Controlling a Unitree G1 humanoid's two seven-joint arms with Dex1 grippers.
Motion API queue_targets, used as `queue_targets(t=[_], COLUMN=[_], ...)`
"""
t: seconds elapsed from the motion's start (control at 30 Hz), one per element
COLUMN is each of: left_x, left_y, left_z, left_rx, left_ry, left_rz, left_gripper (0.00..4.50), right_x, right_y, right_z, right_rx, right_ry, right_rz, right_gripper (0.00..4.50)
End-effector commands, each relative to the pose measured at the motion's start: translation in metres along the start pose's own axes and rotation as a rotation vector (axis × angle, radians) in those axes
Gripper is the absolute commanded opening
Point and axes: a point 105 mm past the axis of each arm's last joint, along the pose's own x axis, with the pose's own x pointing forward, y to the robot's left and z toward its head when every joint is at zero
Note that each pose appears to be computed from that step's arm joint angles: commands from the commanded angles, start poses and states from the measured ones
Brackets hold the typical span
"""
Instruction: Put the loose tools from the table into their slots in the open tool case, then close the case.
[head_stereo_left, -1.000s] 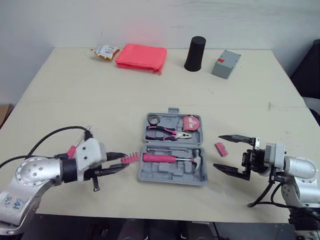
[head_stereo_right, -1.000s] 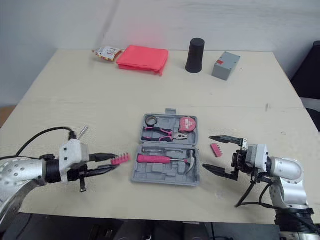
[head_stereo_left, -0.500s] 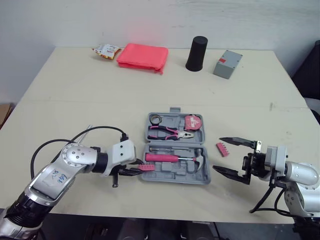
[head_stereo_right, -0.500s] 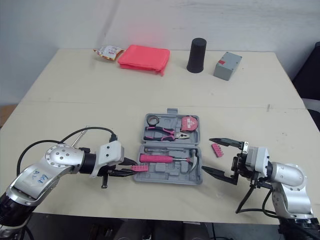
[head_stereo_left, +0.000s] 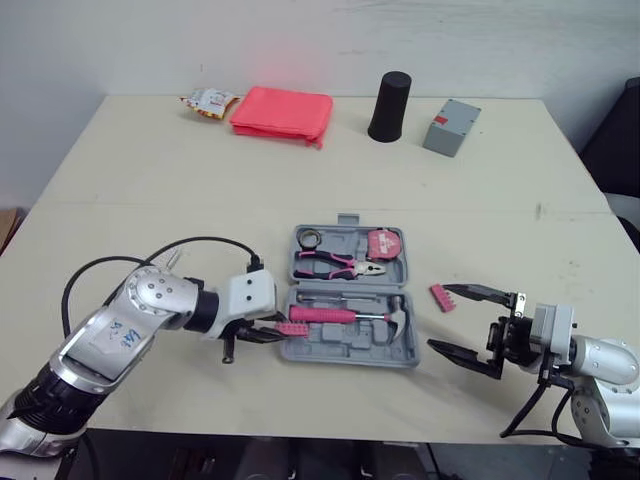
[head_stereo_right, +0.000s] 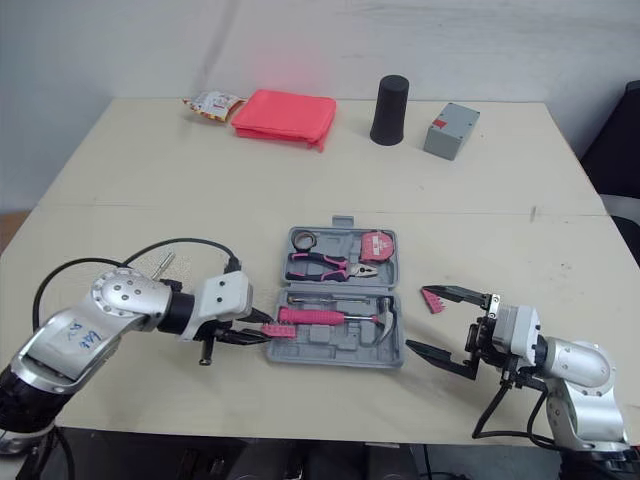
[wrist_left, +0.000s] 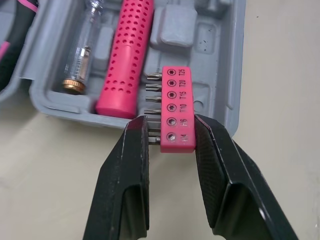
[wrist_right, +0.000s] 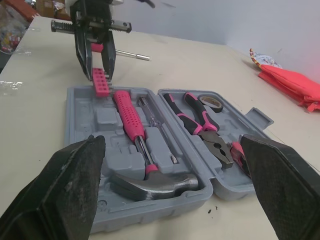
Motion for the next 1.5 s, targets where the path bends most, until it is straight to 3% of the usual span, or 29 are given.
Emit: queue_targets(t=[0.03, 0.67, 0.97, 1.03, 1.1, 1.3, 1.37, 1.4, 1.43, 1.5], left_x=[0.004, 0.032, 0.032, 0.028, 0.023, -0.002, -0.006, -0.01, -0.012, -0.012], left_y=[-0.001, 0.01, 0.007, 0.007, 0.004, -0.002, 0.004, 0.004, 0.007, 0.007], left_z=[0.013, 0.008, 0.016, 0.022, 0.027, 0.034, 0.046, 0.06, 0.059, 0.049], left_rx=[0.055, 0.067, 0.058, 0.113, 0.163, 0.165, 0.269, 0.341, 0.325, 0.341], left_ry=[0.003, 0.121, 0.074, 0.052, 0.032, -0.018, -0.163, -0.306, -0.353, -0.356], left_rz=[-0.013, 0.009, 0.018, 0.025, 0.019, 0.026, 0.067, 0.091, 0.122, 0.119], left_gripper=[0.64, 0.64, 0.64, 1.64, 2.35, 2.35, 2.35, 1.95, 1.81, 1.06], right_x=[-0.002, -0.016, -0.014, -0.014, -0.014, -0.014, -0.013, -0.012, -0.012, -0.011], right_y=[-0.003, 0.005, 0.005, 0.005, 0.005, 0.004, 0.004, 0.004, 0.003, 0.003], right_z=[0.007, -0.009, -0.006, -0.006, -0.006, -0.006, -0.005, -0.005, -0.005, -0.004], right_rx=[-0.04, -0.036, -0.042, -0.04, -0.037, -0.032, -0.03, -0.029, -0.028, -0.026], right_ry=[-0.016, -0.009, -0.012, -0.012, -0.011, -0.004, -0.008, -0.01, -0.011, -0.012], right_rz=[-0.013, -0.026, -0.03, -0.03, -0.03, -0.023, -0.02, -0.02, -0.018, -0.015], right_gripper=[4.5, 4.5, 4.5, 4.5, 4.5, 4.5, 4.5, 4.5, 4.5, 4.5])
